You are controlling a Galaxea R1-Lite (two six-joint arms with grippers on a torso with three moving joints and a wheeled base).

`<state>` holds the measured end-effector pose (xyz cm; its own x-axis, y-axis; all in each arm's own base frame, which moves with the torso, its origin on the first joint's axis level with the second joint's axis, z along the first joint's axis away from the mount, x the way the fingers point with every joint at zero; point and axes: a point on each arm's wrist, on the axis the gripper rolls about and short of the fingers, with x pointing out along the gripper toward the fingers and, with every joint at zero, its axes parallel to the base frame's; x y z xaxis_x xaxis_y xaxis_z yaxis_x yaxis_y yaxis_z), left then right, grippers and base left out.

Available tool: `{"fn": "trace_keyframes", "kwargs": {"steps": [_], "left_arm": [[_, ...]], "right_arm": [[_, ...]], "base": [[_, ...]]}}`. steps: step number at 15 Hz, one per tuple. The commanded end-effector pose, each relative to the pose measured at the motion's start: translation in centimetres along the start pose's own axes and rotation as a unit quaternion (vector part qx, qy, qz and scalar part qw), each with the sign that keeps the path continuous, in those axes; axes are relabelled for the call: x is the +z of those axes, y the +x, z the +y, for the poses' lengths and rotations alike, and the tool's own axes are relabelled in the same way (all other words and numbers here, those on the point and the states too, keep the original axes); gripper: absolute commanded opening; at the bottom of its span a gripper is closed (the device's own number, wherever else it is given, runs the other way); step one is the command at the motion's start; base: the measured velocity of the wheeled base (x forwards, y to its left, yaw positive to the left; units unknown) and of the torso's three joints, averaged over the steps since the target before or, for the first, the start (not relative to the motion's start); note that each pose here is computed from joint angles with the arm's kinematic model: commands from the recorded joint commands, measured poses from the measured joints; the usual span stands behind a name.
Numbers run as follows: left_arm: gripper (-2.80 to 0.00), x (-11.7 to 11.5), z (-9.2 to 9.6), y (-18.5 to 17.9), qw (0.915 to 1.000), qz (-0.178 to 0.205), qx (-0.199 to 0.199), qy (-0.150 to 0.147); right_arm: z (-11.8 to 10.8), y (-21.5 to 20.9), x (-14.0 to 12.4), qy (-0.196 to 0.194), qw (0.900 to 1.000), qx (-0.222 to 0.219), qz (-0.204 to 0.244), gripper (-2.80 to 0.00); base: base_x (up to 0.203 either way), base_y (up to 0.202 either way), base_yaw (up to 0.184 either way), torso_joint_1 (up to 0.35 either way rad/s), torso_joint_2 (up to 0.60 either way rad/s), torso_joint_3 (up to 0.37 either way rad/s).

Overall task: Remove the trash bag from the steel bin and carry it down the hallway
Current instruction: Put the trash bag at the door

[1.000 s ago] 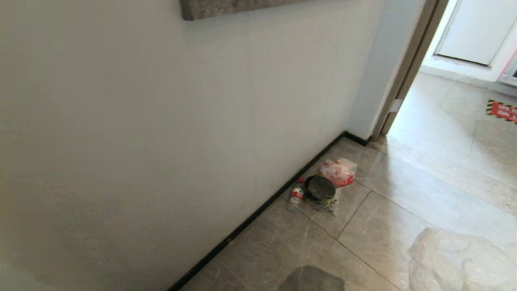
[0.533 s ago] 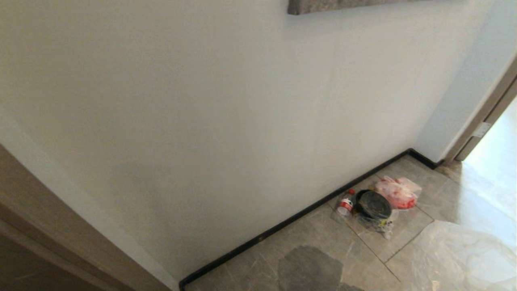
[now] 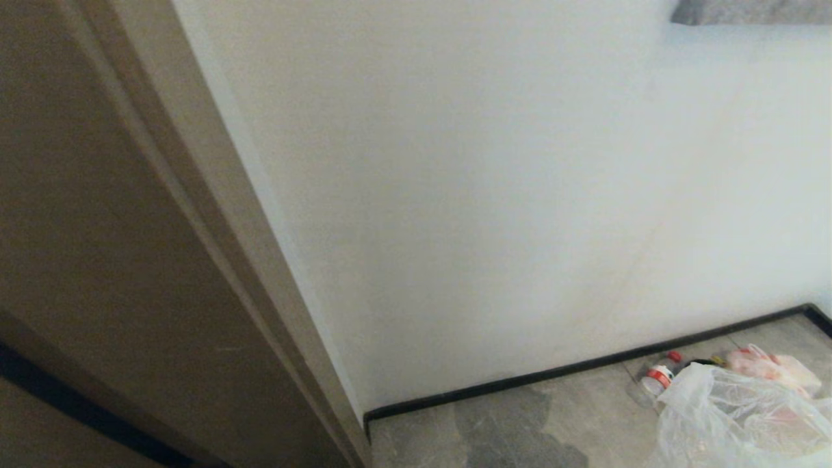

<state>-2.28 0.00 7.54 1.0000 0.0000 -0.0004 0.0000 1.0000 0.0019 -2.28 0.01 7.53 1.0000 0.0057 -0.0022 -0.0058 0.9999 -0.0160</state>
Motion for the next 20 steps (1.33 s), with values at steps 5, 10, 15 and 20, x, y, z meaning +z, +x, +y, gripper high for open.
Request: {"fn": "trace_keyframes", "kwargs": {"steps": [5,10,15,20], "left_arm": [[-2.8,0.0,0.0,0.0,1.0,0.0,0.0,0.0],[-2.8,0.0,0.0,0.0,1.0,0.0,-0.001,0.0],[-2.8,0.0,0.0,0.0,1.0,0.0,0.0,0.0],[-2.8,0.0,0.0,0.0,1.0,0.0,0.0,-0.001]], "right_arm": [[0.01,0.02,-0.05,0.001,1.0,0.001,0.002,-2.8],[0.01,0.02,-0.05,0.001,1.0,0.001,0.002,-2.8],[0.01,0.01,-0.06,0.001,1.0,0.001,0.001,-2.8],[0.01,0.01,-0.06,0.001,1.0,0.001,0.001,-2.8]], "base": [[0.002,-0.006,0.114,0.001,0.0,0.003],[0.0,0.0,0.0,0.0,0.0,0.0],[0.0,0.0,0.0,-0.001,0.0,-0.034],[0.0,0.0,0.0,0.003,0.0,-0.178]]}}
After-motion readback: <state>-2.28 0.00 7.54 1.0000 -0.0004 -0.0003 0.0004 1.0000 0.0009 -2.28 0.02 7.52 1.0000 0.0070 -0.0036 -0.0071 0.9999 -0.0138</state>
